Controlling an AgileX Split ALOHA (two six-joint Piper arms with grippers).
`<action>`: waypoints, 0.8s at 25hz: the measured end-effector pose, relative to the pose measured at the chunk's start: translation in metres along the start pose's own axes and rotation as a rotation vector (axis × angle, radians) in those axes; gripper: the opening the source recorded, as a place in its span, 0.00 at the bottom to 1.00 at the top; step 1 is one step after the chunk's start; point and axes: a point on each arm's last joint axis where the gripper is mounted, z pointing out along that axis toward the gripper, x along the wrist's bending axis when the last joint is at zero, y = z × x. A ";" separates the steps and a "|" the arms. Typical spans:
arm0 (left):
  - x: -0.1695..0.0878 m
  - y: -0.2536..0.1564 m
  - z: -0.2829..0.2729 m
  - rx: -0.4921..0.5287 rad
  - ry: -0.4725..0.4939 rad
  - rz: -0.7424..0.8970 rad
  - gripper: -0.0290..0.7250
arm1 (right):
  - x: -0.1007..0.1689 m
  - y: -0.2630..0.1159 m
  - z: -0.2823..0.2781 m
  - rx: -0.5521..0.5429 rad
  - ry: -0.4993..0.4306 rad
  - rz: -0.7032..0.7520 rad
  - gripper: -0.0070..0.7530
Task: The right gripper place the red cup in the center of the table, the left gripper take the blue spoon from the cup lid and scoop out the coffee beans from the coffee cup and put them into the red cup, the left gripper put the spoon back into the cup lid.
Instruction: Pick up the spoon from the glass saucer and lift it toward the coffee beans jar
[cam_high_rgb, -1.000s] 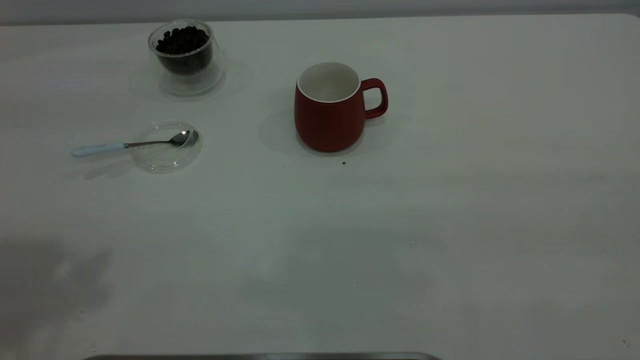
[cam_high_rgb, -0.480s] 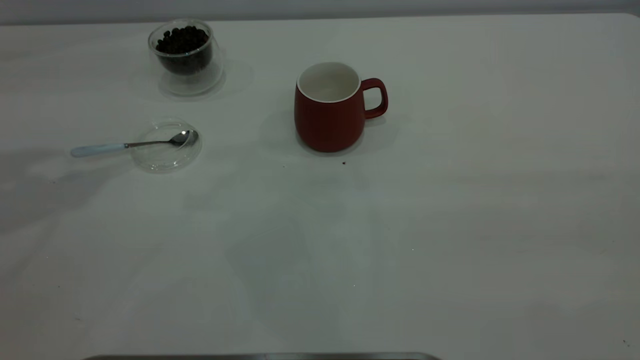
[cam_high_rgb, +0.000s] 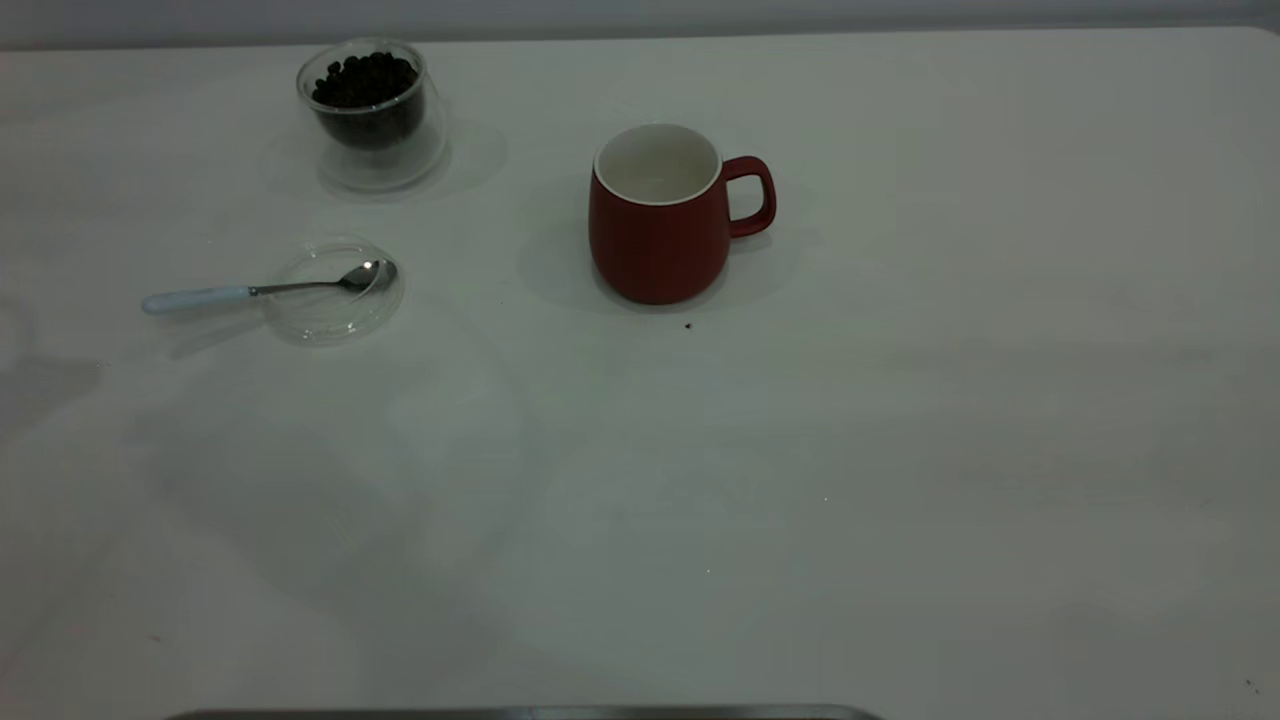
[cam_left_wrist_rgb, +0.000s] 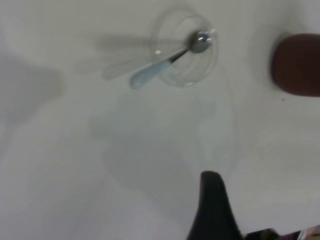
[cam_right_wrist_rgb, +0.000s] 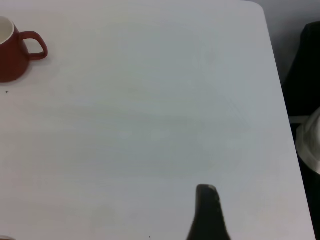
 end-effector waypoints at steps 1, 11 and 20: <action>0.005 0.000 0.005 0.014 -0.004 0.005 0.82 | 0.000 0.000 0.000 0.000 0.000 0.000 0.79; 0.061 -0.003 0.075 0.143 -0.044 -0.025 0.82 | 0.000 0.000 0.000 0.000 0.000 0.000 0.79; 0.085 -0.004 0.125 0.062 -0.203 -0.008 0.82 | 0.000 0.000 0.000 0.000 0.000 0.000 0.79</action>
